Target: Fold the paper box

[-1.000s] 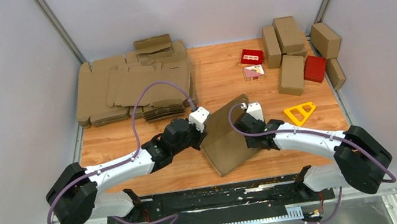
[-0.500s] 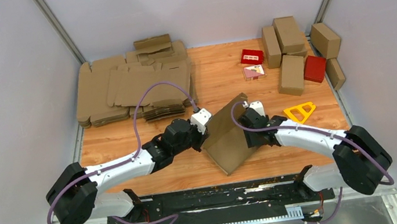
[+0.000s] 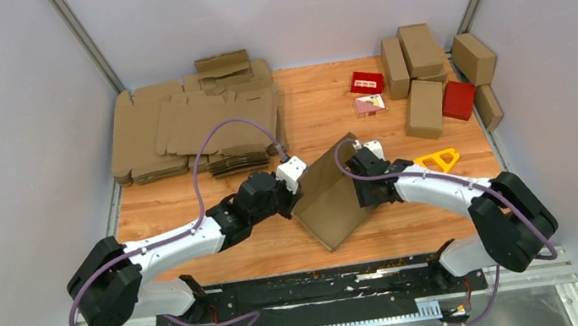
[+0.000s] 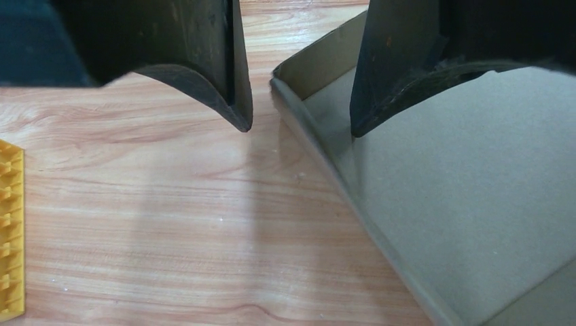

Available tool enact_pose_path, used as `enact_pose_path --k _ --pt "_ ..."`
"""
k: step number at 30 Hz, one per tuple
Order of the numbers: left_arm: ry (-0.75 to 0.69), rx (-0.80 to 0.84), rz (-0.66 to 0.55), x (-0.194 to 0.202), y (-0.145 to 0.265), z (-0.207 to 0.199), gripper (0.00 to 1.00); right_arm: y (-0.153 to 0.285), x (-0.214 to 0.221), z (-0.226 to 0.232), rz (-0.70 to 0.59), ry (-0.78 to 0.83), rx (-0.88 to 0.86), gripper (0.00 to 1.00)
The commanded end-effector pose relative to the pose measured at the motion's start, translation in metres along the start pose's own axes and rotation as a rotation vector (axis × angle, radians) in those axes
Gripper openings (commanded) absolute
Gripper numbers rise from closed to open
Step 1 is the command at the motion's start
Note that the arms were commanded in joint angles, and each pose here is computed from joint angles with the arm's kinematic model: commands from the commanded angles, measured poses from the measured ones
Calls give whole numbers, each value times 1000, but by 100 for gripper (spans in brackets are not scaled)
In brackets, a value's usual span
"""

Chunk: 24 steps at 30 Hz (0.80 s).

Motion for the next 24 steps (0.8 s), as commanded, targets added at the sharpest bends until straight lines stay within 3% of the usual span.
enact_pose_path --k 1,7,11,24 --pt "-13 -8 -36 -16 -1 2 4 13 -15 9 -62 -32 -81 60" --pt "-11 1 -33 -15 0 1 4 34 -21 1 -126 -27 -142 94" --pt "-8 0 -44 -16 2 1 5 40 -38 -3 -178 -52 -204 94" --pt "57 -102 -60 -13 17 13 45 10 -48 20 -113 -64 -337 79"
Point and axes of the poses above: each gripper's point midway between its finger pads, its own y axis back along the fingers, its own z axis along the line the jaws close on, x = y × z, the point moved 3 cm from there along y, back along the fingers, and after that the axes turned 8 degrees about -y, right-handed, at the moved point
